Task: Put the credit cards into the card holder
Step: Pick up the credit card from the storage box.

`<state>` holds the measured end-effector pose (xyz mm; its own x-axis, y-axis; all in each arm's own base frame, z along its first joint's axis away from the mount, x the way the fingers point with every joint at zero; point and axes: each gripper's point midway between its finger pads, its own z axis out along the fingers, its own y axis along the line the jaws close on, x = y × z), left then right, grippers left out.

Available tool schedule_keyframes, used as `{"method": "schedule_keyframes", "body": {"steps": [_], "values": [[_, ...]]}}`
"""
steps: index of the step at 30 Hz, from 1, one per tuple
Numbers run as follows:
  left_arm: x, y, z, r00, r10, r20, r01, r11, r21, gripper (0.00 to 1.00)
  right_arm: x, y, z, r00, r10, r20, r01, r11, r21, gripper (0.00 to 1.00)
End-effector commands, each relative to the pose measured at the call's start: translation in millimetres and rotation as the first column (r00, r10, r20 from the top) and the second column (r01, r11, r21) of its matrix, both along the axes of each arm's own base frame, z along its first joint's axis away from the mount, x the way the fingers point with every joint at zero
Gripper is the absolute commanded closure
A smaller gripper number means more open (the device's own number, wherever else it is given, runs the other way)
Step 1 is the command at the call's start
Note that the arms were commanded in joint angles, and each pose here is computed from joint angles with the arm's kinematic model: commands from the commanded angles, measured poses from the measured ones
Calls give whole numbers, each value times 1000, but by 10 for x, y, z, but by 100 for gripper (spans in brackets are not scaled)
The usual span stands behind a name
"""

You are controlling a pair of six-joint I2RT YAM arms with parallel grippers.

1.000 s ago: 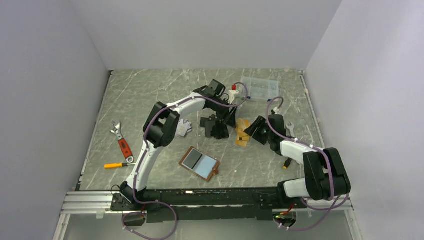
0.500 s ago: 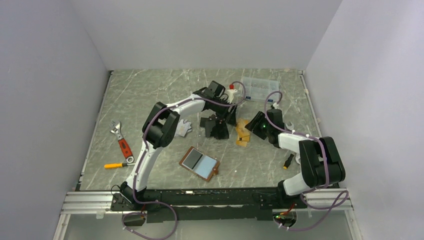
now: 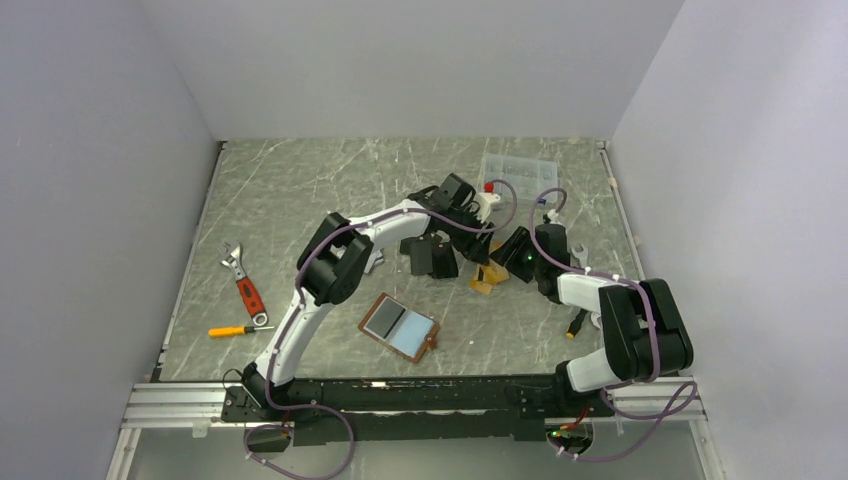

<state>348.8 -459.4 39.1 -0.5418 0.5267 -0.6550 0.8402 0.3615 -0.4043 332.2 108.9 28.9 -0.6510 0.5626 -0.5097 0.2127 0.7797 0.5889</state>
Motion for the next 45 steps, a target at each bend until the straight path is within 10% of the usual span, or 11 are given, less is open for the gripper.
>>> {"method": "schedule_keyframes", "body": {"steps": [1,18,32,45], "values": [[-80,-13,-33,999,-38,2,38,999,8,38,-120,-62,-94,999,-31,-31,31,1000,-6,44],[-12,142,403,1000,-15,17,15,999,-51,35,-535,-121,-246,993,-84,-85,85,996,6,47],[-232,161,334,939,115,-325,-158,981,-109,32,-516,-73,-335,989,-90,-113,88,996,-20,56],[-79,98,35,903,223,-368,-257,965,-45,39,-564,-77,-261,990,-95,-100,92,995,-34,61]]}}
